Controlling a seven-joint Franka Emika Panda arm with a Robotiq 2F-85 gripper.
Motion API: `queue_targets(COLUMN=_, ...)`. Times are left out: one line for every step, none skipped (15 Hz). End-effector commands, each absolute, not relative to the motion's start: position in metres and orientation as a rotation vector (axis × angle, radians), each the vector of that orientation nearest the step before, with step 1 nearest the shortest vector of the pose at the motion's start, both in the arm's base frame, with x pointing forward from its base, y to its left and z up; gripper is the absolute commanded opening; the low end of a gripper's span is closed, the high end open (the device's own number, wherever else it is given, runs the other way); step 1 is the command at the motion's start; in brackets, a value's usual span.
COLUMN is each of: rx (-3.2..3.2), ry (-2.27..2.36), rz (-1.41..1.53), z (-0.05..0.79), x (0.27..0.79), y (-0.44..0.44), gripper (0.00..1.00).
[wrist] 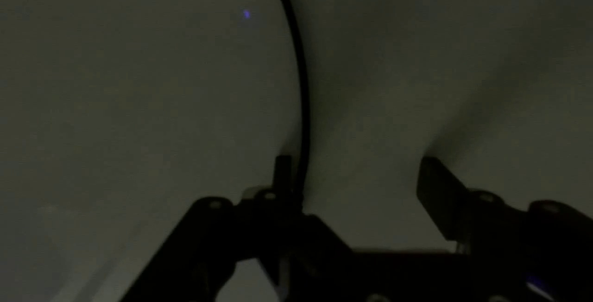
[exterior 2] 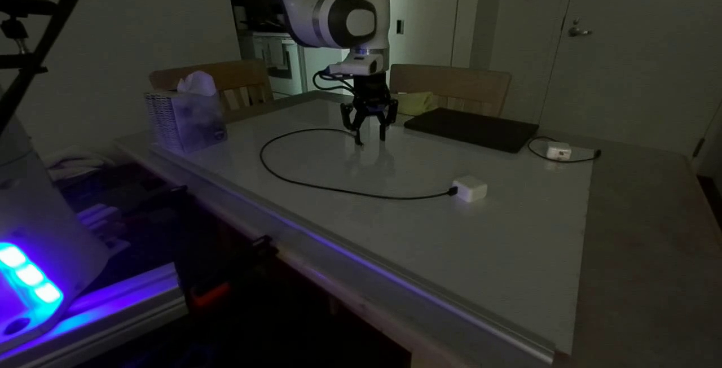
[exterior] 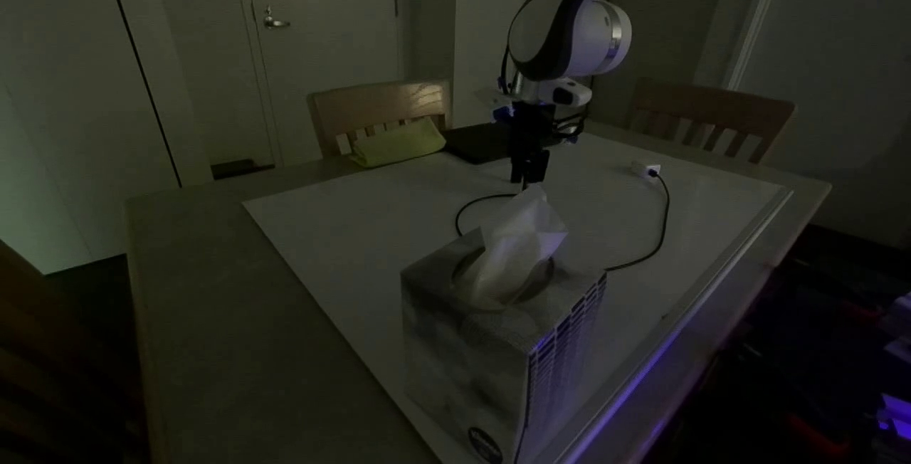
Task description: Unwind the charger on the table
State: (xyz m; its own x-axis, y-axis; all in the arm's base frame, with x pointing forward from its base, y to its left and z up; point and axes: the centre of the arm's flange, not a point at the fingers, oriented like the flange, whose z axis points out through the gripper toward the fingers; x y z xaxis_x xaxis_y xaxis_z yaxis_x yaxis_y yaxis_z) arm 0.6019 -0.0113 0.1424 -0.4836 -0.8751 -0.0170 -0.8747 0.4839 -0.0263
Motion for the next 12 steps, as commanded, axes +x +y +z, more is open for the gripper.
queue_targets(rx=-1.581, ry=2.705, rz=0.006, z=0.132, x=0.604, y=-0.011, gripper=0.39)
queue_targets(rx=-1.586, ry=2.7, rz=0.004, z=0.133, x=0.604, y=-0.01, gripper=0.31)
queue_targets(rx=-1.594, ry=2.696, rz=0.003, z=0.134, x=0.606, y=-0.008, gripper=0.25)
queue_targets(rx=-1.602, ry=2.694, rz=0.004, z=0.135, x=0.606, y=-0.007, gripper=0.18)
queue_targets(rx=-1.609, ry=2.691, rz=-0.001, z=0.136, x=0.608, y=-0.005, gripper=0.11)
queue_targets(rx=-1.615, ry=2.69, rz=-0.003, z=0.137, x=0.609, y=-0.004, gripper=0.04)
queue_targets(rx=-1.621, ry=2.688, rz=-0.008, z=0.138, x=0.609, y=-0.002, gripper=0.01)
queue_targets(rx=-1.626, ry=2.686, rz=-0.013, z=0.138, x=0.609, y=0.0, gripper=0.0)
queue_targets(rx=-1.634, ry=2.684, rz=-0.021, z=0.139, x=0.608, y=0.001, gripper=0.0)
queue_targets(rx=-1.642, ry=2.679, rz=-0.029, z=0.14, x=0.608, y=0.003, gripper=0.0)
queue_targets(rx=-1.652, ry=2.676, rz=-0.037, z=0.142, x=0.608, y=0.004, gripper=0.01)
queue_targets(rx=-1.701, ry=2.65, rz=-0.044, z=0.143, x=0.609, y=0.009, gripper=0.01)
